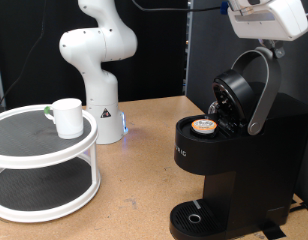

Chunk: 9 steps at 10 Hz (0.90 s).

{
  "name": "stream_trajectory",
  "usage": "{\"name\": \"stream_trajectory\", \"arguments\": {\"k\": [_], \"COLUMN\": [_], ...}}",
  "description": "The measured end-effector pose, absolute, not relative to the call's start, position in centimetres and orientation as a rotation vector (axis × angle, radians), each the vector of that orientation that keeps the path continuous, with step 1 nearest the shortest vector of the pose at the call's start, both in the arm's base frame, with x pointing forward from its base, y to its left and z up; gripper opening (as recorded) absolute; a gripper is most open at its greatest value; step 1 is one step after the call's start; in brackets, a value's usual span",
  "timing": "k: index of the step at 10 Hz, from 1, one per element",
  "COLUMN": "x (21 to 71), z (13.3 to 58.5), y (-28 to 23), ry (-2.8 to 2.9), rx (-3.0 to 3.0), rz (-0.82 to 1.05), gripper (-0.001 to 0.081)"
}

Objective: Make a cup of coffee with the keurig machine

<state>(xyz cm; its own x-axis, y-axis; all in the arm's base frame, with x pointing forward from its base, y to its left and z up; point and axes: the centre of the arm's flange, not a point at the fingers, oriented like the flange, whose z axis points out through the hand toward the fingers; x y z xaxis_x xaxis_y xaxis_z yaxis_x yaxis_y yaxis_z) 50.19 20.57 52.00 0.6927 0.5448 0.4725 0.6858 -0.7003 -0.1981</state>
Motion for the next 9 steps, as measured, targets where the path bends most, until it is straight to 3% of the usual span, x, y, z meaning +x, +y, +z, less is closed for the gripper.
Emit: {"name": "stream_trajectory", "arguments": {"k": [9], "x": [49.6], "z": [53.3], "y": [18.9], "ry": [-0.998], "rx": [-2.564], "rz": [-0.500], "gripper": [0.0004]}}
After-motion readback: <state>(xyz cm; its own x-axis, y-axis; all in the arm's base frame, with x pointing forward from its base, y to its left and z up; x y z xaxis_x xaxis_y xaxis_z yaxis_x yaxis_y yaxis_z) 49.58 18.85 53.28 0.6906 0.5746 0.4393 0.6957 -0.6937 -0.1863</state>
